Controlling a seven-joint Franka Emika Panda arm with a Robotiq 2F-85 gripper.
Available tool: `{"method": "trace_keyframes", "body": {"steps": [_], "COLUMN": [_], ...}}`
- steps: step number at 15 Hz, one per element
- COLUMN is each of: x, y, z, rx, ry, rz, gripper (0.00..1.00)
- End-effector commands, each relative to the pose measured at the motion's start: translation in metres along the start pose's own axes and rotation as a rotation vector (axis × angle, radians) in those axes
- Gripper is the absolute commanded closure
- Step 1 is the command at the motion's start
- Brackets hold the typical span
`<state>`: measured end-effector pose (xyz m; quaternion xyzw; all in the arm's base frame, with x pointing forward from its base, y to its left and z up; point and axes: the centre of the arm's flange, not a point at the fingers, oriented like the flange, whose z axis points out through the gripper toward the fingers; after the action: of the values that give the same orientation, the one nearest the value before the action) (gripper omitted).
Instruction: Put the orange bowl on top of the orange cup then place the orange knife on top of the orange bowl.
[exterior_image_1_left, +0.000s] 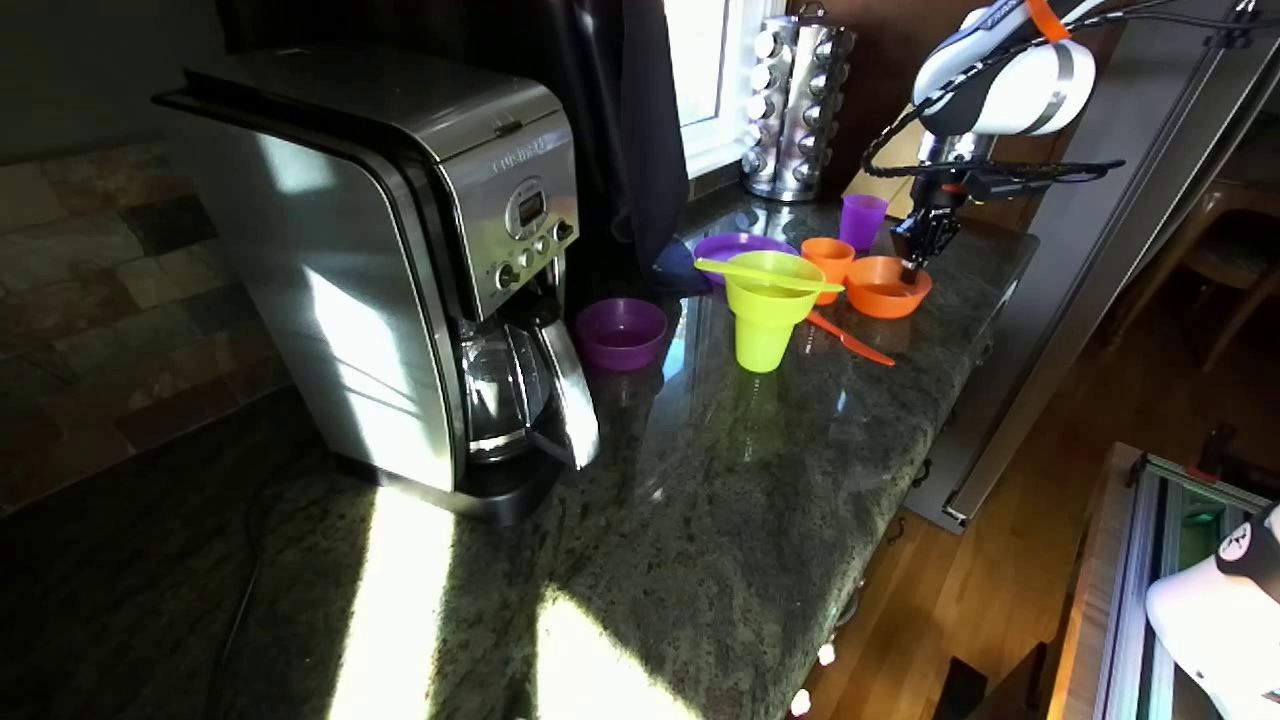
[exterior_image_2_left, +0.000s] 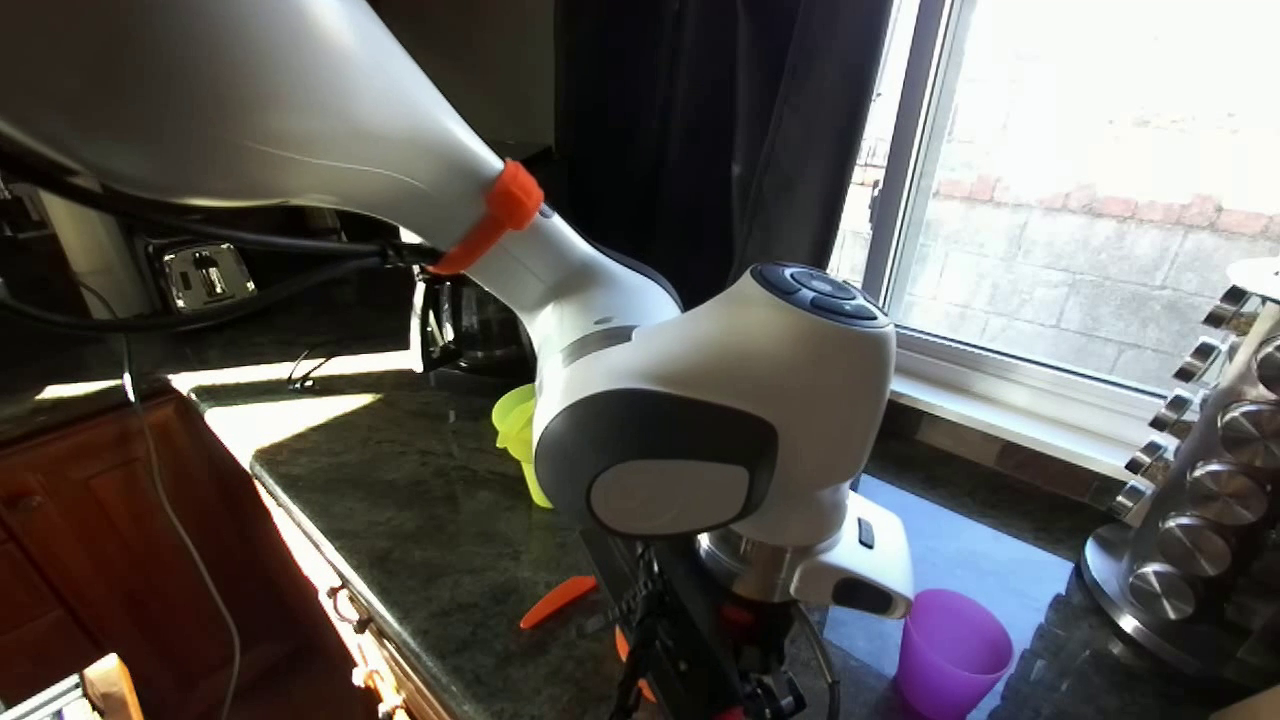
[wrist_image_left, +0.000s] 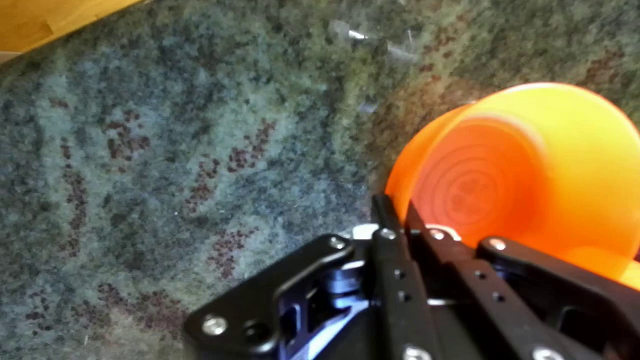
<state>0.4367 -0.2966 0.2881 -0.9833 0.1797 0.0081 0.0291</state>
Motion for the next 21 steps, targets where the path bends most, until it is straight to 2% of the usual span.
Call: {"method": "trace_keyframes", "body": {"steps": [1, 9, 11, 15, 21], "x": [0.000, -0.039, -0.045, -0.043, -0.009], "y": [0.010, 0.017, 0.018, 0.009, -0.019], "z": [-0.008, -0.058, -0.078, -0.111, -0.125], "rx": [0.002, -0.078, -0.074, -0.005, 0.160], "ry": [-0.045, -0.186, -0.170, -0.074, 0.028], "rz": [-0.027, -0.281, -0.333, -0.411, -0.421], "gripper": [0.99, 0.99, 0.99, 0.99, 0.99]}}
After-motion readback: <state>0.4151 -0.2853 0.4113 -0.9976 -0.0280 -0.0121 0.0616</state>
